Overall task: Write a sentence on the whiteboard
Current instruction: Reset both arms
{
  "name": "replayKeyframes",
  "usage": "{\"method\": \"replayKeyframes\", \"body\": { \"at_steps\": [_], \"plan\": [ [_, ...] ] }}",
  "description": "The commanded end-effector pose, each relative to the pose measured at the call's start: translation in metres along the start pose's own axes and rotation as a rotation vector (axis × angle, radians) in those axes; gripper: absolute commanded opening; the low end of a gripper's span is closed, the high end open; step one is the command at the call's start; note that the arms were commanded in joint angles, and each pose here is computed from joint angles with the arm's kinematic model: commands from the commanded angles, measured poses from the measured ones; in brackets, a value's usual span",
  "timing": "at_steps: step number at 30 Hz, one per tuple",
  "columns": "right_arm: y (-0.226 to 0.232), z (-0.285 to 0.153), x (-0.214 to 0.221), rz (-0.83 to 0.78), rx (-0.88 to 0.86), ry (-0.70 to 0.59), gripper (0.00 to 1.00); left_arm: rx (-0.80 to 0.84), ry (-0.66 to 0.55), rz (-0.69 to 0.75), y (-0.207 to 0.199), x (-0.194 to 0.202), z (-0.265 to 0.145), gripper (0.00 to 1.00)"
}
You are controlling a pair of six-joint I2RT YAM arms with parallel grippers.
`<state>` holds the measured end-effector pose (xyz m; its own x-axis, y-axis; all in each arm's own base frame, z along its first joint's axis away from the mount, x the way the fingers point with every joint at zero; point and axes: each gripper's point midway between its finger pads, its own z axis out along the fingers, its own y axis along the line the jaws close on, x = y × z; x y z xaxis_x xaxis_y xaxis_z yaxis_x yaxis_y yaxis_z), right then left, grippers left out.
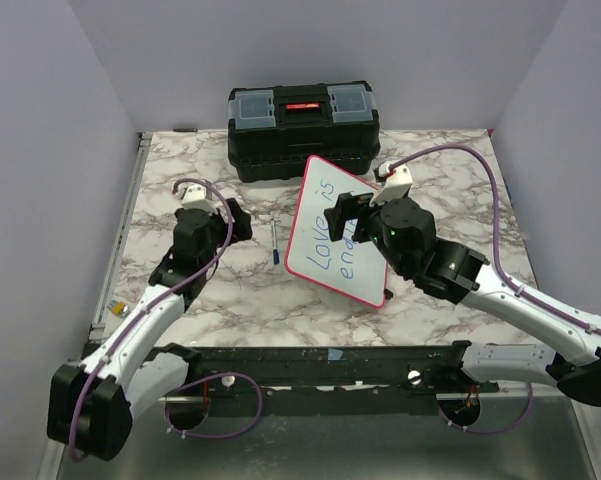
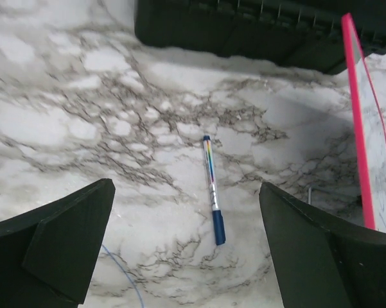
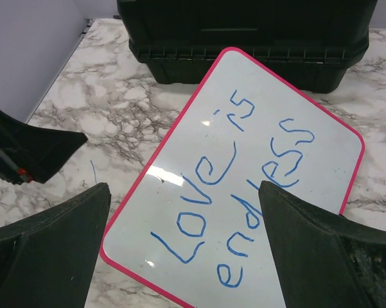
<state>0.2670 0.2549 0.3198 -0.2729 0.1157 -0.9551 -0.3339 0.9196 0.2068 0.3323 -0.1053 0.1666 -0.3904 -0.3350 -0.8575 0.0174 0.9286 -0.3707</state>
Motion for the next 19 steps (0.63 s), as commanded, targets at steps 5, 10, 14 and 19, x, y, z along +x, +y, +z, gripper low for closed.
{"method": "replayKeyframes", "body": {
  "at_steps": [5, 10, 14, 19],
  "plan": [
    [-0.005, -0.006, -0.009, 0.018, 0.004, -0.047, 1.00, -0.095, -0.260, 0.226, 0.014, -0.088, -0.058, 0.99],
    [-0.006, -0.009, -0.007, 0.030, -0.002, -0.048, 1.00, -0.105, -0.363, 0.252, 0.018, -0.105, -0.077, 0.98],
    [-0.004, -0.011, -0.006, 0.032, -0.021, -0.041, 1.00, -0.089, -0.428, 0.237, 0.017, -0.112, -0.088, 0.98],
    [-0.001, -0.010, -0.006, 0.028, -0.025, -0.027, 1.00, -0.075, -0.463, 0.245, 0.016, -0.115, -0.094, 0.98]
  ]
}}
